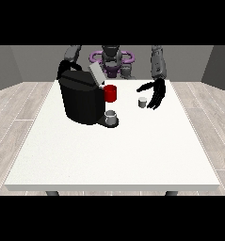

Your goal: Insert the coffee pod into the coffee machine and close the lid

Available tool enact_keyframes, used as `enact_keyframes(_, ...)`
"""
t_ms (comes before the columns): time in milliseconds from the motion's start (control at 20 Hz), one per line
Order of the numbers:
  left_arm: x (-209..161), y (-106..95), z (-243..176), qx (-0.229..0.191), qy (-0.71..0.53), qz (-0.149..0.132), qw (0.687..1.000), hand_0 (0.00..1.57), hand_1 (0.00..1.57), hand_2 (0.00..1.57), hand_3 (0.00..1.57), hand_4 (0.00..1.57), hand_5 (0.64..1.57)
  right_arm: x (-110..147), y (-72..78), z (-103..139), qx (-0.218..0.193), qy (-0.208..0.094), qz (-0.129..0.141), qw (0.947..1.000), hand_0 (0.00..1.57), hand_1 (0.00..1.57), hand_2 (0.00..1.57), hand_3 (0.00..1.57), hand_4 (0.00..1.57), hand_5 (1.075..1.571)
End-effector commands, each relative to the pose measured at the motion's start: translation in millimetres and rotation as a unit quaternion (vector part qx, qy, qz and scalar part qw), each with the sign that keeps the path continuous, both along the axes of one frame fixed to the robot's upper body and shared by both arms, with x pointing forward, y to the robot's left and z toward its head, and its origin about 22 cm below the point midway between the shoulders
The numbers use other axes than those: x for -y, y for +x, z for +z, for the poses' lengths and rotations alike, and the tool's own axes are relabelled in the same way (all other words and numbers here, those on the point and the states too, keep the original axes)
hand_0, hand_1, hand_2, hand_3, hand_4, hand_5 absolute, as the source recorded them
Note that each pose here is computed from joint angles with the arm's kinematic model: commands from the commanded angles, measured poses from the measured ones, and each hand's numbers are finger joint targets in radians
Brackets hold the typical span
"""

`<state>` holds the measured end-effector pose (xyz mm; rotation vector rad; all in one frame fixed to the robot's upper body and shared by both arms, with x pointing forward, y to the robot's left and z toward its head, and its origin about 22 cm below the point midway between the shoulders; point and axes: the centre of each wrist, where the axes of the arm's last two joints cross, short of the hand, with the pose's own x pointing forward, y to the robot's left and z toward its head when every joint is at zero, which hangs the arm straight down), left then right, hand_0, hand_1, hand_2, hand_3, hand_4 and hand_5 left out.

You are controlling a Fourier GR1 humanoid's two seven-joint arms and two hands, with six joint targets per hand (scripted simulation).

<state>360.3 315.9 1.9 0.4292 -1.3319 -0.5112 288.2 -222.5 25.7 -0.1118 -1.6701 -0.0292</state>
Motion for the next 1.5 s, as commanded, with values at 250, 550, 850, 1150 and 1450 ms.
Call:
enact_keyframes(250, -19, 16, 22, 0.001, 0.089, -0.019, 0.996, 0.54, 0.54, 0.69, 0.44, 0.00, 1.571, -1, 2.9, -6, 0.007, 0.009, 0.011, 0.9999, 0.00, 0.00, 0.00, 0.00, 0.39, 1.571)
enact_keyframes(550, 8, 15, -3, 0.018, 0.121, -0.006, 0.992, 0.72, 0.72, 0.85, 0.62, 0.15, 1.571, -7, 3.7, 4, -0.020, -0.004, 0.003, 0.9998, 0.00, 0.00, 0.00, 0.00, 0.48, 1.571)
enact_keyframes(850, -14, 0, -22, 0.067, 0.158, 0.014, 0.985, 0.84, 0.84, 0.97, 0.75, 0.38, 1.571, -15, -7.0, -8, 0.011, 0.005, 0.016, 0.9998, 0.00, 0.00, 0.00, 0.00, 0.52, 1.571)
enact_keyframes(1150, 1, 16, -8, 0.060, 0.211, -0.031, 0.975, 0.97, 0.97, 1.05, 0.79, 0.32, 1.571, -21, 16.1, 9, 0.016, 0.020, -0.008, 0.9996, 0.00, 0.00, 0.00, 0.00, 0.51, 1.571)
enact_keyframes(1450, -19, 17, 4, 0.073, 0.194, -0.057, 0.977, 1.32, 1.32, 1.43, 1.41, 0.55, 1.571, 1, -2.4, -23, -0.013, 0.020, -0.016, 0.9996, 0.00, 0.00, 0.00, 0.00, 0.43, 1.571)
